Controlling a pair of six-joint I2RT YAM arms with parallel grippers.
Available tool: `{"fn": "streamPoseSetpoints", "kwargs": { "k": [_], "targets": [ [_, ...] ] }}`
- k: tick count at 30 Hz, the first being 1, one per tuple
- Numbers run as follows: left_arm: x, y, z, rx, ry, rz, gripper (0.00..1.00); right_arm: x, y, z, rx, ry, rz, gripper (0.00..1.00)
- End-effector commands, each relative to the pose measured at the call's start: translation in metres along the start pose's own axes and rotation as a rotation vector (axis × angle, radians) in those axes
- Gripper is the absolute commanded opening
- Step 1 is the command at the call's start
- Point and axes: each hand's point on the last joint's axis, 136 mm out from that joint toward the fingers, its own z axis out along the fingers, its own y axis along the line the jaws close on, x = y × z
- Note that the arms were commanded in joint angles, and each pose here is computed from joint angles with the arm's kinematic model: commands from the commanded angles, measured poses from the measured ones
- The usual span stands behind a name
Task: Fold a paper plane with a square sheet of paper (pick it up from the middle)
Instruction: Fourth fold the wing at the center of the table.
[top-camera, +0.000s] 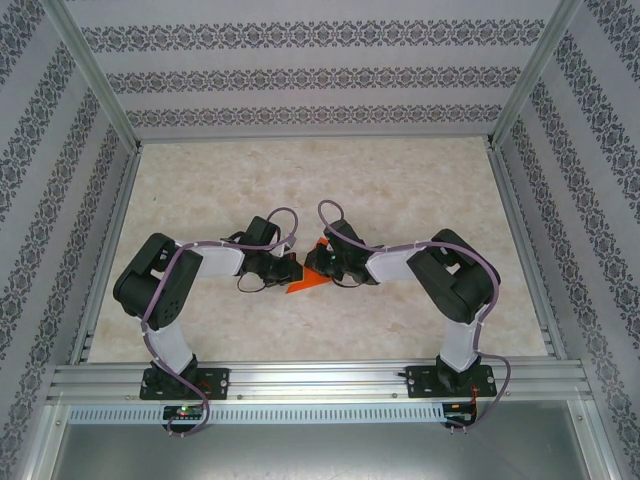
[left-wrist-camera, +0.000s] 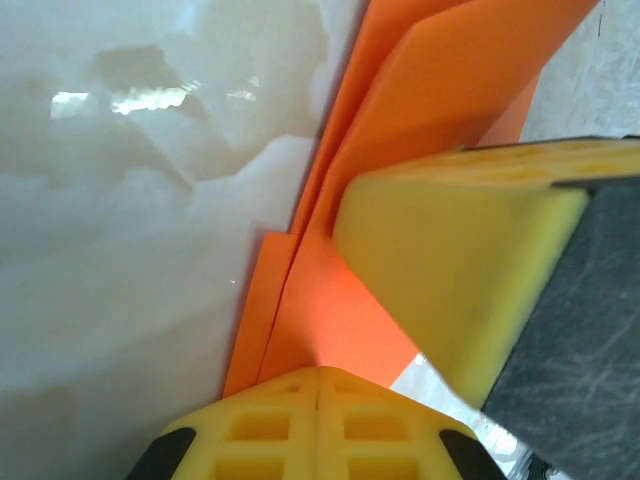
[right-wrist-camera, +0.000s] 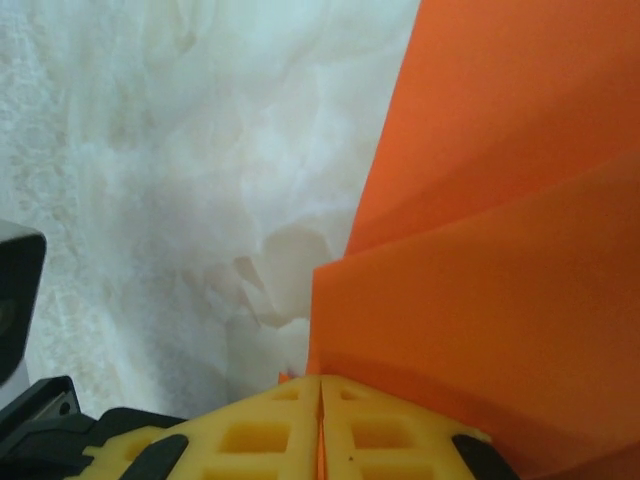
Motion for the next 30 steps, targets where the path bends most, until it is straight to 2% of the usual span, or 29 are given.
{"fn": "streamPoseSetpoints", "kwargs": {
  "k": [1, 13, 30],
  "targets": [
    [0.038, 0.070, 0.005, -0.262, 0.080, -0.093, 0.00, -0.008, -0.028, 0.002, 0.069, -0.031, 0.016, 0.10],
    [0.047, 0.079, 0.006, -0.281, 0.100, -0.091, 0.00, -0.032, -0.056, -0.005, 0.108, -0.064, 0.049, 0.13],
    [0.049, 0.078, 0.006, -0.272, 0.105, -0.082, 0.00, -0.085, -0.097, -0.030, 0.123, -0.134, 0.102, 0.15]
  ]
}}
